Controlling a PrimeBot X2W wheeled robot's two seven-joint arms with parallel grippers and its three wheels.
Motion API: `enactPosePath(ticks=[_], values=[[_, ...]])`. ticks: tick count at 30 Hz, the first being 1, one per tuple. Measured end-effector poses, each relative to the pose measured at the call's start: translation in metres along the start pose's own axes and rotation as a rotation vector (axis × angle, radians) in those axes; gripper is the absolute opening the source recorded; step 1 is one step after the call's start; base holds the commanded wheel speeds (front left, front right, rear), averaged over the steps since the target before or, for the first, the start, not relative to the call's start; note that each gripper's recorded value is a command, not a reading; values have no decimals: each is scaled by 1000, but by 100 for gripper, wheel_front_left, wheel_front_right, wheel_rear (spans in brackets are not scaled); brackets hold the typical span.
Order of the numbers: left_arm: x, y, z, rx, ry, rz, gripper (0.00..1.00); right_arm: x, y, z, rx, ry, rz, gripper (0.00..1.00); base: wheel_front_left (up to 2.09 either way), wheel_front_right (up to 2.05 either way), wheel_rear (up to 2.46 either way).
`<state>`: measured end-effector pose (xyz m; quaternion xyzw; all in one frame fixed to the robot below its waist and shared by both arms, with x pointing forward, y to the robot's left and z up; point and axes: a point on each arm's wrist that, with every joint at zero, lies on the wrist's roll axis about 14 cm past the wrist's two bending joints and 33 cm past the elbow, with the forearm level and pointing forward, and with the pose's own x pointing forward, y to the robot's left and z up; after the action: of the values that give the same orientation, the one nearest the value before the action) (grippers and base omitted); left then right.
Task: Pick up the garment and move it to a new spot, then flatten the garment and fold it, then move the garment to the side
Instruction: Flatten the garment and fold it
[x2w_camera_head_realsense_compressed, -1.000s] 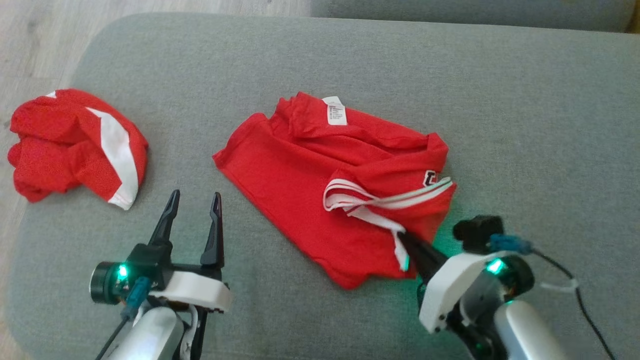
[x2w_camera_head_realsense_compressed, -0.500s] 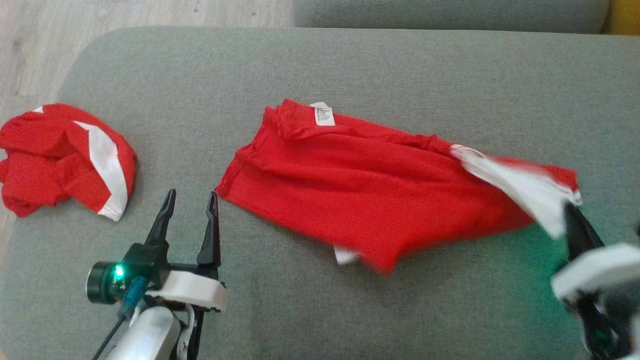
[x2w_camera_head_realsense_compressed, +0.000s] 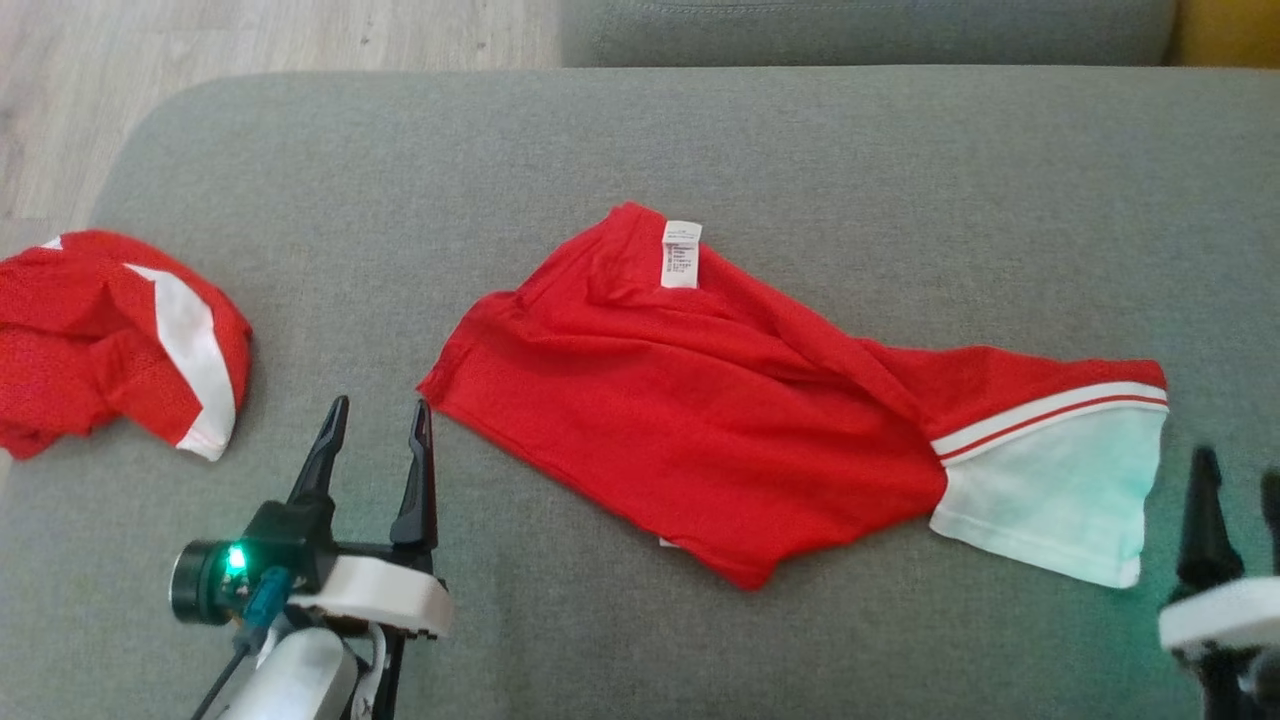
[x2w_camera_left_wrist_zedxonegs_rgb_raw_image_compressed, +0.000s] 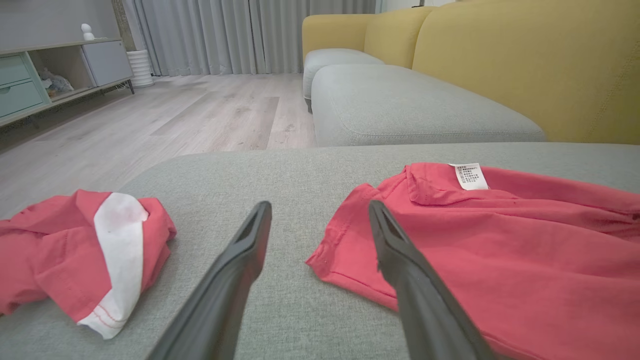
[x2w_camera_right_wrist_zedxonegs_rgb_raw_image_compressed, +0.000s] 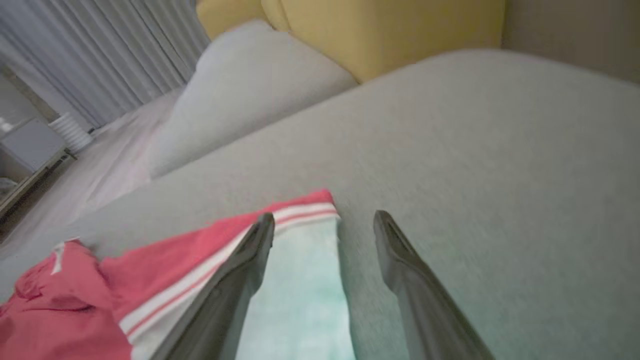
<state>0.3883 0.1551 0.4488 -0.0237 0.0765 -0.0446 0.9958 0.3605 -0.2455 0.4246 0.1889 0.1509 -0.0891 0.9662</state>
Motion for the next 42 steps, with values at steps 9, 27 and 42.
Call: enactPosePath(ticks=[9,27,42], values=[[-2,0,7,13,-20,-7,100,-18,103,54,-230,-243,290,100,0,0,0],[-12,4,2,27,9,-2,100,-46,112,24,-215,-145,340,100,0,0,0],[28,-42,17,44,60,-199,100,-28,109,15,-206,-89,324,100,0,0,0]])
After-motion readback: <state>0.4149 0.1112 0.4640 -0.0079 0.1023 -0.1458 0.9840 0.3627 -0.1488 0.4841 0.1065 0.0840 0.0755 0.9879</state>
